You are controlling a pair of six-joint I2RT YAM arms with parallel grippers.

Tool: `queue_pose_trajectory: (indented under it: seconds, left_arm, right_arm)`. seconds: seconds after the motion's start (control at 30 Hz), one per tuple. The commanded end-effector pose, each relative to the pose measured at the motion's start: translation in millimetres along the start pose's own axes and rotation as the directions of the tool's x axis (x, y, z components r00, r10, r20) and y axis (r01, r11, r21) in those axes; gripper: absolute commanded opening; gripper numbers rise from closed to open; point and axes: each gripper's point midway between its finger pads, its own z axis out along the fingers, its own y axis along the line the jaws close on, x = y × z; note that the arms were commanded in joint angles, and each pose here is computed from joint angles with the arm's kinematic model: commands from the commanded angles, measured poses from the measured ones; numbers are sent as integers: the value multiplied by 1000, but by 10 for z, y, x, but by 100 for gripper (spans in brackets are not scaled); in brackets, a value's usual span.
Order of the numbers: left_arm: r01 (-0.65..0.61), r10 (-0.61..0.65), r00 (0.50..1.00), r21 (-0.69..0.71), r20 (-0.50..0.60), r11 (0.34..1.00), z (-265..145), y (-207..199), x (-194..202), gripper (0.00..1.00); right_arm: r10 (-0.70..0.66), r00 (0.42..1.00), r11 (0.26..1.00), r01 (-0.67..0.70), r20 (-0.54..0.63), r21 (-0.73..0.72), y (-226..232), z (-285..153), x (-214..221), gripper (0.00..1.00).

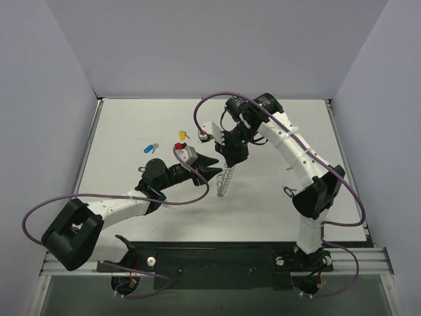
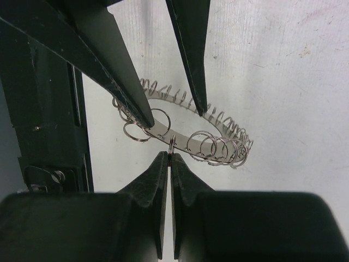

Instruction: Put the keys on the keyring

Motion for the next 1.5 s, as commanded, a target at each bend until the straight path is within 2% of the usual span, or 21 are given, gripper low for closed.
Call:
queue_pose_trajectory:
  seconds: [0.0, 0.2, 0.63, 0.97, 1.1, 1.17, 1.2, 1.37, 1.43, 1.47]
  left_arm:
    - [-92, 82, 987, 69, 135, 993, 159, -104, -414, 47]
    - [-91, 79, 988, 89, 133, 992, 229, -113, -386, 43]
    - [-78, 64, 993, 147, 96, 986, 271, -178, -288, 30]
    - [-71, 61, 996, 162, 63, 984, 268, -187, -206, 26]
    - [-69, 60, 997, 176, 56, 982, 280, -208, -206, 16]
    - [-70, 61, 997, 185, 54, 980, 284, -215, -206, 2]
    - [-66, 58, 997, 186, 48, 980, 281, -212, -193, 0]
    - [-55, 46, 997, 149, 68, 987, 248, -190, -260, 0]
    - [-50, 40, 994, 99, 101, 994, 193, -141, -315, 0]
    - [-42, 32, 990, 70, 138, 997, 142, -130, -380, 0]
  right_arm:
    - [25, 999, 994, -30, -45, -109, 359, -115, 93, 0]
    - [20, 999, 992, -24, -33, -120, 381, -110, 80, 0]
    - [13, 1000, 992, -15, -21, -124, 394, -117, 61, 0]
    - [14, 1000, 992, -16, -20, -123, 399, -121, 58, 0]
    - [13, 1000, 991, -16, -18, -130, 412, -114, 56, 0]
    - [15, 1000, 991, -17, -17, -130, 407, -109, 58, 0]
    - [16, 1000, 991, -18, -17, -132, 409, -106, 59, 0]
    - [39, 999, 991, -37, 11, -130, 401, -118, 37, 0]
    - [57, 997, 989, -50, 46, -141, 406, -153, 19, 9]
    - [77, 994, 987, -64, 77, -150, 394, -182, 9, 20]
